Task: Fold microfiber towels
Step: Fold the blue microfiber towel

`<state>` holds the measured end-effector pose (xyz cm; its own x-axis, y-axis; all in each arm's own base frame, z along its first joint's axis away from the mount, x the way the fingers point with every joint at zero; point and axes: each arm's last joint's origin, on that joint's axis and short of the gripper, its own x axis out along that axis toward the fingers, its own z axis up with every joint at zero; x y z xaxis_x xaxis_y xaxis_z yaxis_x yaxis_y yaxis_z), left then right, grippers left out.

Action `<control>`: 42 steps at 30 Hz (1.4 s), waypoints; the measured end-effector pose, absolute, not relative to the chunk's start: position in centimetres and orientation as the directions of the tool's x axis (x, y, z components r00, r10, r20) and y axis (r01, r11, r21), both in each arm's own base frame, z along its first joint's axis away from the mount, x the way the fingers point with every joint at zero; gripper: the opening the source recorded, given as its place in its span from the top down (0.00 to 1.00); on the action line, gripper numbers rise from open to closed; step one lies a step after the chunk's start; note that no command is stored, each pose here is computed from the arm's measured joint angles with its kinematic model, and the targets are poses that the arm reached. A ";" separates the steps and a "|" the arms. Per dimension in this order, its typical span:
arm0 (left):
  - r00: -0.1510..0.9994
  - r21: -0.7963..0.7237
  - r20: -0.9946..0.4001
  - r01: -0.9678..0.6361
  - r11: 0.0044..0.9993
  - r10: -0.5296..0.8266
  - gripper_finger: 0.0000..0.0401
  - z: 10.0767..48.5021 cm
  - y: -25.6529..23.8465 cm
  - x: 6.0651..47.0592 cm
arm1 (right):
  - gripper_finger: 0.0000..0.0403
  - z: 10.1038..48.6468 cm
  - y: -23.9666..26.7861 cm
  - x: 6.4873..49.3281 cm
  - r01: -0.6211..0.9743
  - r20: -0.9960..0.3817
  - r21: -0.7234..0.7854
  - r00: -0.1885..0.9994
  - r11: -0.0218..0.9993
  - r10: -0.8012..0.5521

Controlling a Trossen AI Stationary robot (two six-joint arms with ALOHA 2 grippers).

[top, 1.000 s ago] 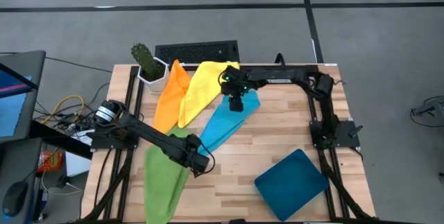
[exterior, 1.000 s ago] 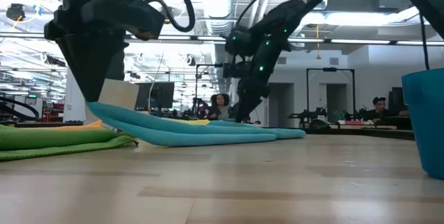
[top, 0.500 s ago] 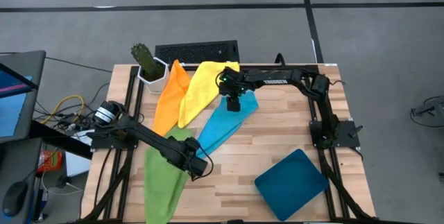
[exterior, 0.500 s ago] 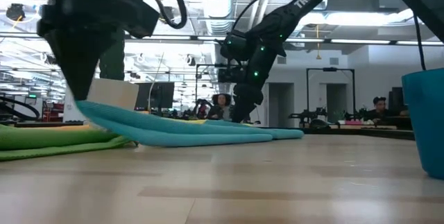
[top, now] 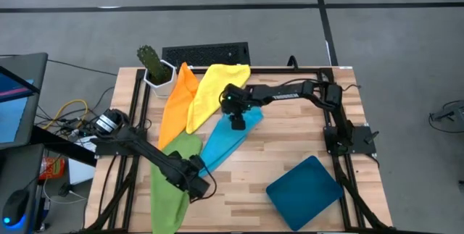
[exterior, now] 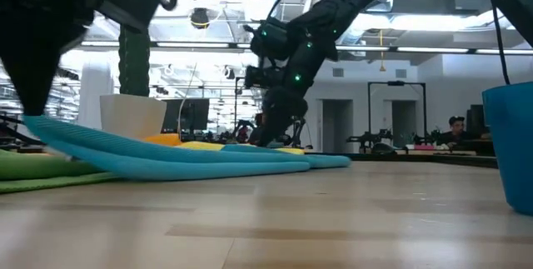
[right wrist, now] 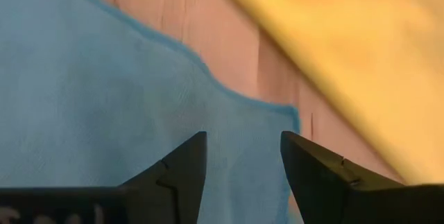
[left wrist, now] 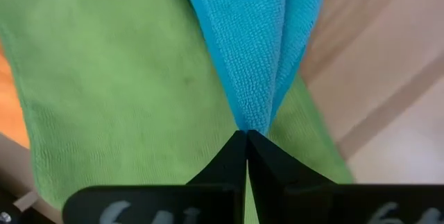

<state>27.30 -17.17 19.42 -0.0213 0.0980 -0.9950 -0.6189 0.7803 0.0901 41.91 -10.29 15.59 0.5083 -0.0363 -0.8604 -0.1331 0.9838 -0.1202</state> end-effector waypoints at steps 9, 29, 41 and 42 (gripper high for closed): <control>-0.005 0.067 -0.997 -0.538 0.840 0.076 1.00 19.4 -20.0 25.5 | 0.50 16.1 -9.4 42.7 -0.117 -0.834 -0.152 0.549 0.981 -0.064; 0.066 0.033 -0.995 -0.438 0.898 0.069 1.00 19.4 -22.5 24.0 | 0.52 13.8 -8.8 45.0 -0.102 -0.759 -0.134 0.650 0.986 -0.036; 0.078 0.038 -0.994 -0.436 0.899 0.080 1.00 19.5 -22.6 23.9 | 0.54 11.8 -8.9 46.3 -0.121 -0.810 -0.107 0.586 0.987 -0.016; 0.078 0.038 -0.994 -0.437 0.899 0.080 1.00 19.5 -22.6 23.9 | 0.57 11.8 -8.9 46.3 -0.122 -0.812 -0.106 0.584 0.987 -0.015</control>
<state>23.93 -22.60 19.46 0.0783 0.0797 -0.9937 -0.4366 0.8989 0.0377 46.25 -8.89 11.76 0.5841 -0.0149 -0.8115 -0.1223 0.9868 -0.1061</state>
